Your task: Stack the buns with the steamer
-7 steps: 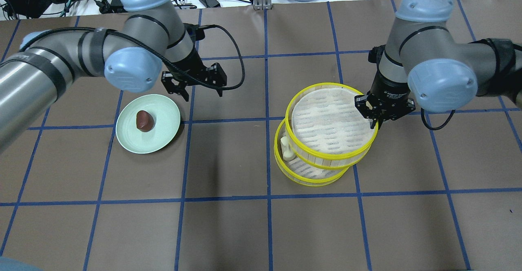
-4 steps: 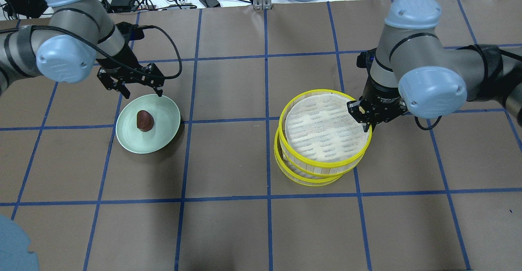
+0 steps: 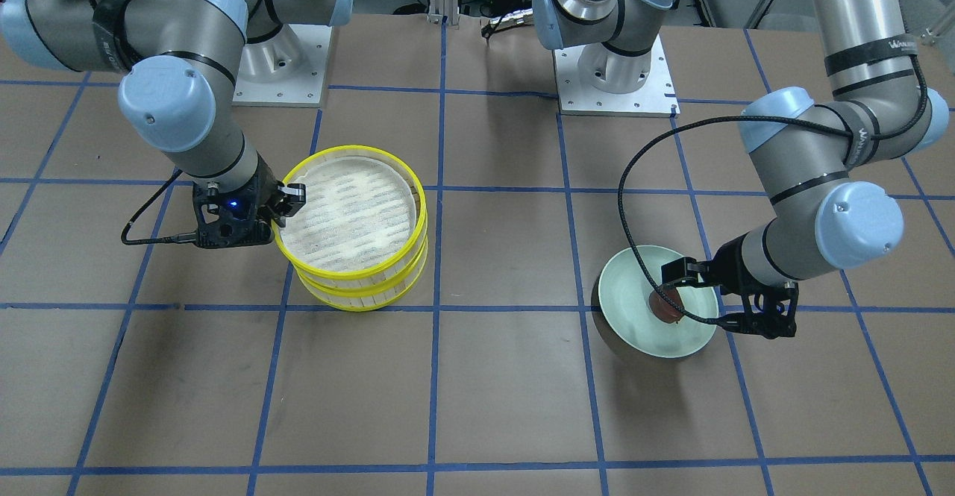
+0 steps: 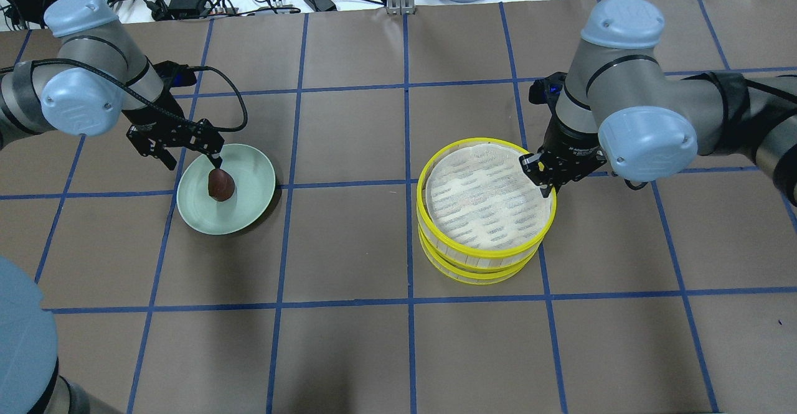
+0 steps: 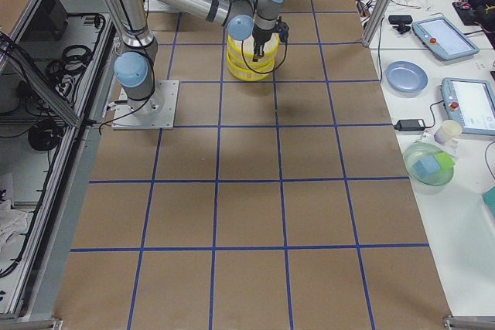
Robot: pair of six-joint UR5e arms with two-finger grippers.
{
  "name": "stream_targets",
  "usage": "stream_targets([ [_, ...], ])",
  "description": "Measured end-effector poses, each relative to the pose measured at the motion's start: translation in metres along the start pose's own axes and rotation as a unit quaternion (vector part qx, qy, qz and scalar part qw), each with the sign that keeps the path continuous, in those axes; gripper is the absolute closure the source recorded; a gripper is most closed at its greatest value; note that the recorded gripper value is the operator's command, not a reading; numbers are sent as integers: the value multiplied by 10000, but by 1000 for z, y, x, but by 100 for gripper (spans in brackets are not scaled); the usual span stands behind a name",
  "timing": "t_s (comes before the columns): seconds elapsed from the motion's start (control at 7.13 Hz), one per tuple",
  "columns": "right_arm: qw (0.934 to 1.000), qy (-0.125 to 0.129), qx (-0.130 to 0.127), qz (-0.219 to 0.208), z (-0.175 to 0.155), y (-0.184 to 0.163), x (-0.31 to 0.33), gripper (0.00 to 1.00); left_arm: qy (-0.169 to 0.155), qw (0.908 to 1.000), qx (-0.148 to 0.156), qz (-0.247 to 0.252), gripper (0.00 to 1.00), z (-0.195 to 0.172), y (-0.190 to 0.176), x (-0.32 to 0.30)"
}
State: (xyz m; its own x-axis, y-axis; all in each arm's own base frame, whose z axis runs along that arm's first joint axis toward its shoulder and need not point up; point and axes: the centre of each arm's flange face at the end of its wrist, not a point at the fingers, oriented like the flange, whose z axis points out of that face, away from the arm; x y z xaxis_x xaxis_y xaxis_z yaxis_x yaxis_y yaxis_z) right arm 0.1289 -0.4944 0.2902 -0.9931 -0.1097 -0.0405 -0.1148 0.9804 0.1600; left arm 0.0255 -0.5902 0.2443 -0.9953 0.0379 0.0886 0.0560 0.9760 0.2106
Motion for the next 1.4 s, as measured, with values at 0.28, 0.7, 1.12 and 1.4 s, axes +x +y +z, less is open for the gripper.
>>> stream_targets([
  [0.28,9999,42,-62,-75,5,-2,1,100,149,9997,-178,-25,2,26,-10,-2],
  [0.7,9999,38,-138,-86,11,-4,1,100,480,9981,-255,-296,72,52,-21,0],
  [1.12,9997,21,-249,-58,16,-3,-1,71,517,9978,-298,-305,100,59,-24,-1],
  [1.4,9995,33,-298,-48,19,-4,-1,71,479,9983,-195,-280,100,47,-25,-1],
])
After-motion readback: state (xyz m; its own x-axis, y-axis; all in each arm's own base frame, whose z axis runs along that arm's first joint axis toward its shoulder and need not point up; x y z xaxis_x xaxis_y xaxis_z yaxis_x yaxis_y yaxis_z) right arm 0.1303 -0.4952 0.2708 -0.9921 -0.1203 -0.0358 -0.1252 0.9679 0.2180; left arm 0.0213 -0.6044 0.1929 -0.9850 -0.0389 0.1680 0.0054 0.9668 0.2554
